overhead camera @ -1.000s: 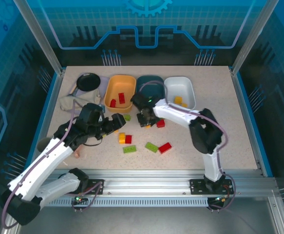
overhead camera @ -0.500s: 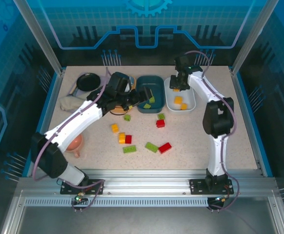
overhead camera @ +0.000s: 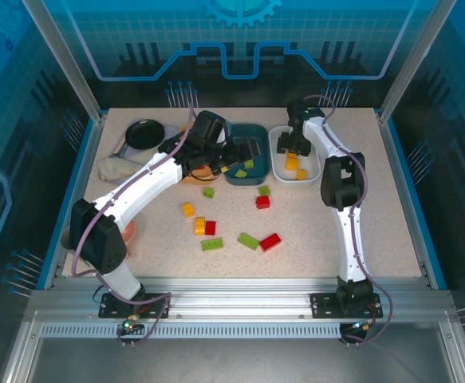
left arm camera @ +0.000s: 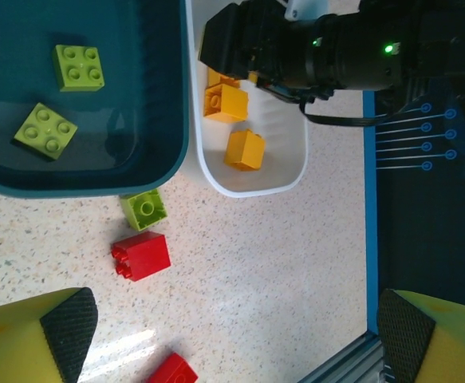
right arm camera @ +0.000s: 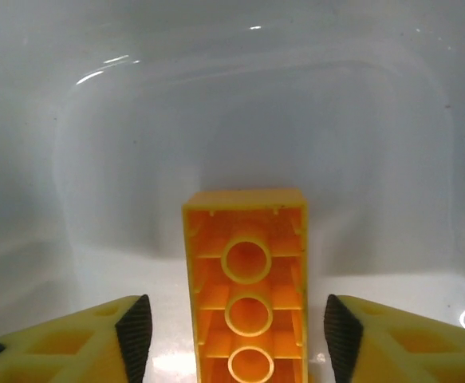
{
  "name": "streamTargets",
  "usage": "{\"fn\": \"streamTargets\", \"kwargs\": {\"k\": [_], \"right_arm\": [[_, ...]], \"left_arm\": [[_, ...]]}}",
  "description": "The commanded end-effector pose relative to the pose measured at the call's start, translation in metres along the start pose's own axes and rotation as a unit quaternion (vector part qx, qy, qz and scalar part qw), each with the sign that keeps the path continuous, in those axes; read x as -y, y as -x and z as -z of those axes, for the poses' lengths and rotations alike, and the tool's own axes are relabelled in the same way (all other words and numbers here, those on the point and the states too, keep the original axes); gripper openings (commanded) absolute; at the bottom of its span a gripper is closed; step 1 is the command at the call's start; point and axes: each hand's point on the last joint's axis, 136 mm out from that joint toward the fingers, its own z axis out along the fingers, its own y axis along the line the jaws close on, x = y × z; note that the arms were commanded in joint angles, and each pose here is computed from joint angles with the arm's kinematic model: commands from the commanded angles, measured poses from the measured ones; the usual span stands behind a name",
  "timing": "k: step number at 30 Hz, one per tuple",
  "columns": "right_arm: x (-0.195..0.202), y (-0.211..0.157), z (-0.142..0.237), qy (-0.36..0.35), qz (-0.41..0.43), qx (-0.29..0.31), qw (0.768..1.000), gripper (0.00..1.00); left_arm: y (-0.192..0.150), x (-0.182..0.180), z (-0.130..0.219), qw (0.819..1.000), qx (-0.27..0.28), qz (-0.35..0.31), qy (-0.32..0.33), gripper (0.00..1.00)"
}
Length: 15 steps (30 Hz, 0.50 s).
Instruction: Sort the legos into containers by color
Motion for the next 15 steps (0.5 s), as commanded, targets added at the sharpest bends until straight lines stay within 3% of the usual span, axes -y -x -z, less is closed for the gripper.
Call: {"fn": "streamTargets", "kwargs": {"k": [1,4,7,12,15], "right_arm": [[-0.013,0.020,0.065,0.024,0.011,0.054,0.998,0.67],[-0.026,0.025,0.122,0.043,0.022,0.104,0.993,0.67],[-0.043,0.008,0.171,0.066,0.046,0.150,0.985,0.67],[-0.079,-0.076,0.212,0.135,0.112,0.184,0.967,0.67],[-0.096,-0.147,0.210,0.186,0.154,0.164,0.957,0.67]], "left_arm": [[-0.008,-0.005,0.019,1.000,0.001,-0.010,0.020,0.94],[-0.018,-0.023,0.028,0.998,-0.003,0.002,0.055,0.93],[-0.034,-0.044,0.030,0.996,-0.021,0.008,0.085,0.93],[-0.070,-0.079,0.023,0.990,-0.067,0.017,0.127,0.89],[-0.093,-0.100,0.014,0.980,-0.101,-0.010,0.170,0.87]]}}
